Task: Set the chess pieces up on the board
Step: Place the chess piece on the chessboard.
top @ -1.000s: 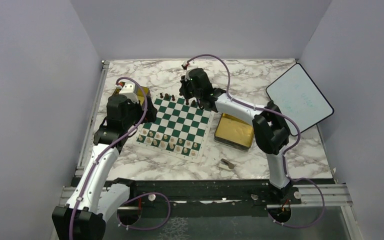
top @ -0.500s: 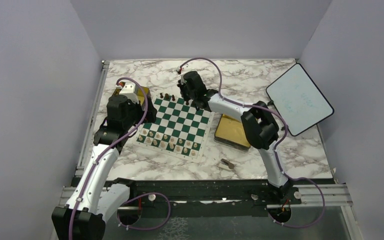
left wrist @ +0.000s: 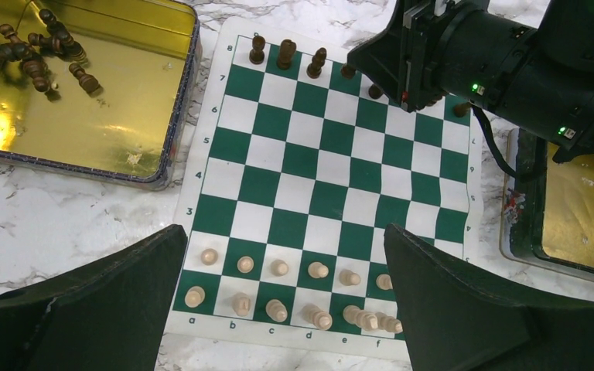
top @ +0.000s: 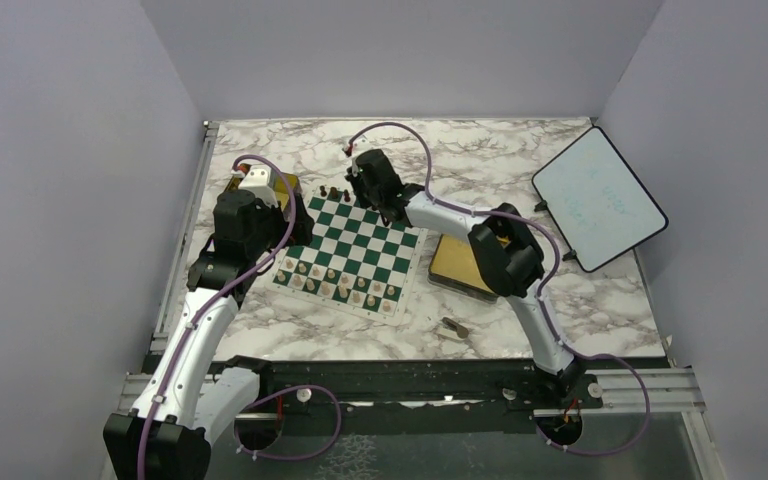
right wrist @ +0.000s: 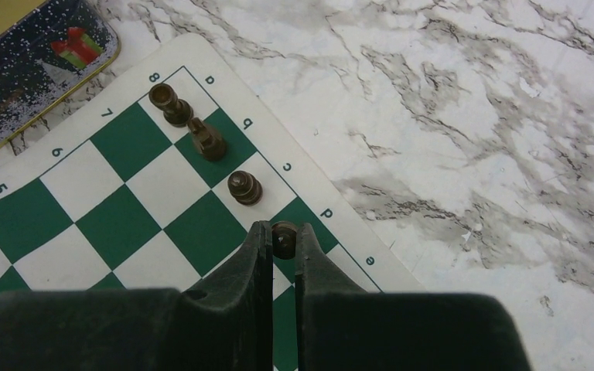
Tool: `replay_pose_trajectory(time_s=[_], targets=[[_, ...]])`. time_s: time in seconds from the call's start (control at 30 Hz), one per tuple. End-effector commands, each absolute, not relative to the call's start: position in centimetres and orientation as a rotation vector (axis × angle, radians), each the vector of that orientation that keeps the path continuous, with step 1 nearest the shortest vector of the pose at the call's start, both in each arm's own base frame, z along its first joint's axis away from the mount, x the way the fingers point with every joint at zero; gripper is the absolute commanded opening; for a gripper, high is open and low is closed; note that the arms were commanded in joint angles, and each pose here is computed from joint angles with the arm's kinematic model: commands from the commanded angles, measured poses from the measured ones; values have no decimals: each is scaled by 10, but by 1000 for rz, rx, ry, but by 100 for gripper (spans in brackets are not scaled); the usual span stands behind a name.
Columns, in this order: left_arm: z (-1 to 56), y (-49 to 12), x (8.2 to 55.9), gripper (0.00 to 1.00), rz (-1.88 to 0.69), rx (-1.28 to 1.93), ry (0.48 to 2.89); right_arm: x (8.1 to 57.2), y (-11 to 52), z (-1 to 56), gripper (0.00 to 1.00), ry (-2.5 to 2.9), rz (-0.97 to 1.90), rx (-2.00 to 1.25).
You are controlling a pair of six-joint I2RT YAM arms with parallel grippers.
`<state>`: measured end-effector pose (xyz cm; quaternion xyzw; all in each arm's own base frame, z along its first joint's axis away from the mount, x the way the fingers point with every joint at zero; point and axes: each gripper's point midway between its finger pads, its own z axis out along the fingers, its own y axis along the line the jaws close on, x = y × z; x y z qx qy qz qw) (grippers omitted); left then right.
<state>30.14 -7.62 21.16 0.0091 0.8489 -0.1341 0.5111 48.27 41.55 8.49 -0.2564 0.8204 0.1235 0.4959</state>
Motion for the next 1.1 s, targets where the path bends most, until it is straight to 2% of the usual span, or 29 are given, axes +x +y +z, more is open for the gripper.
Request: replay_pose_trajectory(time_s=[0.0,0.63,0.87,1.07], targets=[[224,-77,301,99,-318,36,2008,487,419,84,12,1976,263,-612],[223,-78,300,99,-326,41,2010,484,413,53,13,2045,230,-600],[223,-78,300,99,-326,43,2009,483,412,50,17,2057,226,-600],[223,-78,300,99,-326,43,2010,483,412,53,24,2055,226,-597]])
